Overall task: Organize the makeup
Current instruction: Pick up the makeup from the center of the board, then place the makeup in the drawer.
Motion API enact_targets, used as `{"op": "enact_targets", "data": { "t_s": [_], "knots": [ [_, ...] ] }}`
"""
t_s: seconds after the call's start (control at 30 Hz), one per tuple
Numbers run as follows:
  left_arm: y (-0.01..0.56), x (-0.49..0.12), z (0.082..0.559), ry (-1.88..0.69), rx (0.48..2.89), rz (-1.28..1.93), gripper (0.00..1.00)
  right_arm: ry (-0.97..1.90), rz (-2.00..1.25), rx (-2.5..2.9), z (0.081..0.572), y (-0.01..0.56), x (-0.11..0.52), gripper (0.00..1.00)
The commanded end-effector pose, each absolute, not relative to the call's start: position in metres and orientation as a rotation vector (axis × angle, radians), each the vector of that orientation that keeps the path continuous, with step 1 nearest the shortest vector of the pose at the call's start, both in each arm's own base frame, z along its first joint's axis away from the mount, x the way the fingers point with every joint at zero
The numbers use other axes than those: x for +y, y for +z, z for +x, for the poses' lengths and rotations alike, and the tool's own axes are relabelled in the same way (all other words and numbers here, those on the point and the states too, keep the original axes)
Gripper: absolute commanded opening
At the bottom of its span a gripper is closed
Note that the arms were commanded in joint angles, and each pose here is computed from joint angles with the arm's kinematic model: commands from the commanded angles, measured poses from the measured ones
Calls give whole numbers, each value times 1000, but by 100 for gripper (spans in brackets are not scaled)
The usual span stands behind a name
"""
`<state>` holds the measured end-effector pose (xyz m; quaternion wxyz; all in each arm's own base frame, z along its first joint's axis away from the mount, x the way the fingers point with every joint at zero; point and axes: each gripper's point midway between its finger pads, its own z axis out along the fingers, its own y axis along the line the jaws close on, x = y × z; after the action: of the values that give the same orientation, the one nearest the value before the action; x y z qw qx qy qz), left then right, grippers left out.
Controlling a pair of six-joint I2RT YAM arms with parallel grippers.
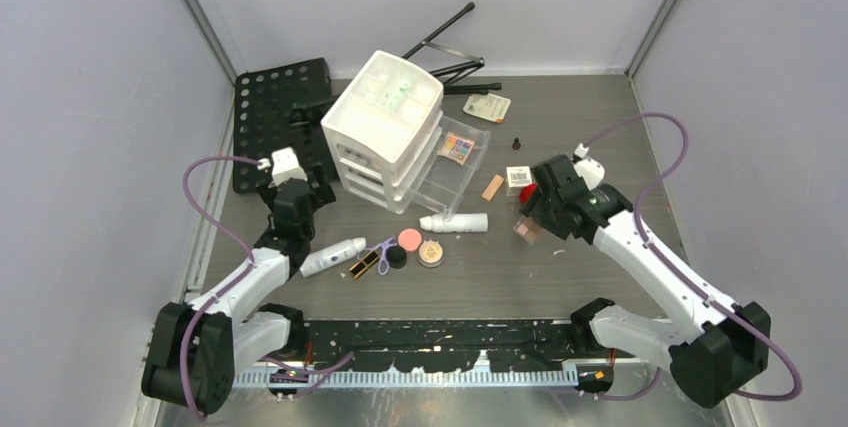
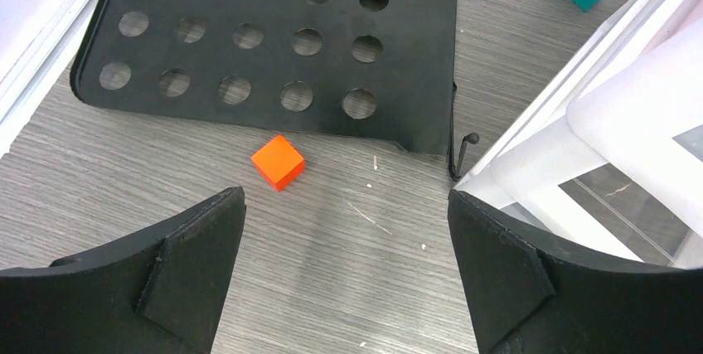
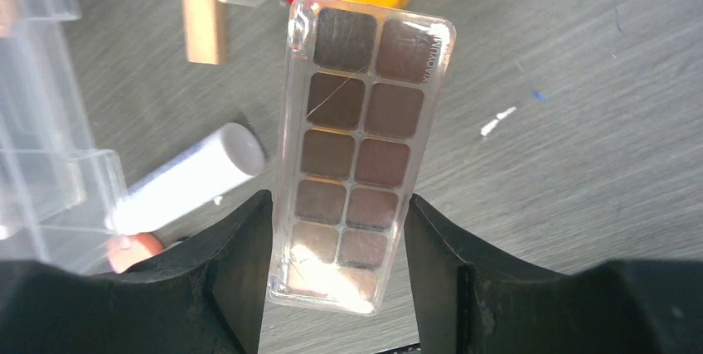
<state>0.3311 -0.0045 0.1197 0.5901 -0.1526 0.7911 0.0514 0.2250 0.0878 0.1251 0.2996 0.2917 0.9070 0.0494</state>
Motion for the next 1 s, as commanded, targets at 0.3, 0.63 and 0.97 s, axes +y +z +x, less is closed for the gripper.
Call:
{"op": "enact_targets", "data": {
  "t_s": [0.3,0.63,0.97],
  "knots": [
    [146,-4,340,98,1753,-384,95,420,460,2332,335,231,211,31],
    [147,-8,342,76,1750,-372,95,439,394,2363,384,200,289,31],
    [147,-10,343,63,1749,-371,95,410,415,2413,376,167,303,31]
  ]
}}
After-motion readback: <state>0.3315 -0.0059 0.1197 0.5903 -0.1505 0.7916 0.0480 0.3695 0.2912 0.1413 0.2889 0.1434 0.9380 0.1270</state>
